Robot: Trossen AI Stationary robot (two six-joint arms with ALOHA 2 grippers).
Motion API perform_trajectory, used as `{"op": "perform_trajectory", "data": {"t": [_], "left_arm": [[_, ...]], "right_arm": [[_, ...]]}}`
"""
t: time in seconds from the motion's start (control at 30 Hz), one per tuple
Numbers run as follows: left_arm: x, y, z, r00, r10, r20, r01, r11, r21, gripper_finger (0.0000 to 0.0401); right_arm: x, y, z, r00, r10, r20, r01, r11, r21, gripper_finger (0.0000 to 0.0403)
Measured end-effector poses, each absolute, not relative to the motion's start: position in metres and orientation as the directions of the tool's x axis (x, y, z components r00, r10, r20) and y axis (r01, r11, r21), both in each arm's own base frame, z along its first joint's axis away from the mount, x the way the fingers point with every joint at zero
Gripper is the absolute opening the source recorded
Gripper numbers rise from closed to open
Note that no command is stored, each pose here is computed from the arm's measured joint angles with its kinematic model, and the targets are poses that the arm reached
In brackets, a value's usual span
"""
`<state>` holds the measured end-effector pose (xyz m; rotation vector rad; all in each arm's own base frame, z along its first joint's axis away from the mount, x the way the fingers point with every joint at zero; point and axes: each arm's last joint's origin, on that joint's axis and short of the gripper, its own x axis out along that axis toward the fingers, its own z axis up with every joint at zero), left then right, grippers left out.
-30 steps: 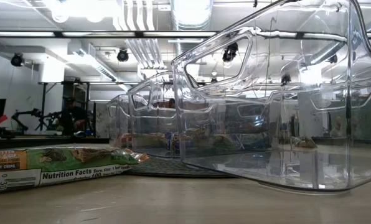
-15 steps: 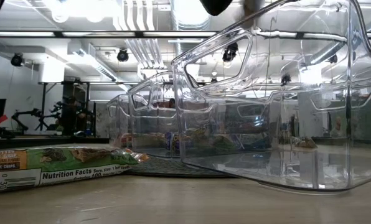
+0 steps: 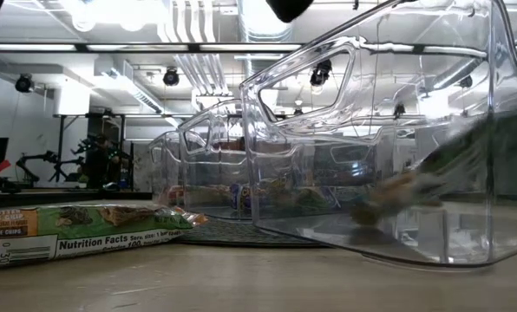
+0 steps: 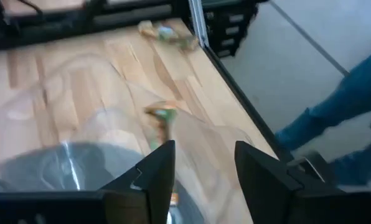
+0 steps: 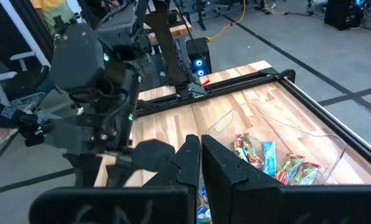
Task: Pick and place Granola Bars by type
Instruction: Put the yellow granola bar into the bottom transparent bin
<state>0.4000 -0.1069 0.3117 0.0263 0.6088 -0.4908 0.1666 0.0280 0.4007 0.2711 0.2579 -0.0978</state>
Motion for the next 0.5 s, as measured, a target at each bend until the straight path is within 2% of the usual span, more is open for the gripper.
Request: {"op": "perform_trajectory", "data": {"t": [0.27, 0.5], "left_arm": [[0.384, -0.106, 0.342, 0.645, -0.440, -0.625, 0.452, 0.879, -0.152, 0.0094], [0.371, -0.107, 0.365, 0.662, -0.448, -0.601, 0.458, 0.877, -0.149, 0.0031]], "right_arm": [[0.167, 0.028, 0.401, 0.962, -0.061, -0.265, 0.130, 0.960, 0.249, 0.0008], [0.167, 0.028, 0.401, 0.962, -0.061, -0.265, 0.130, 0.960, 0.249, 0.0008]]}}
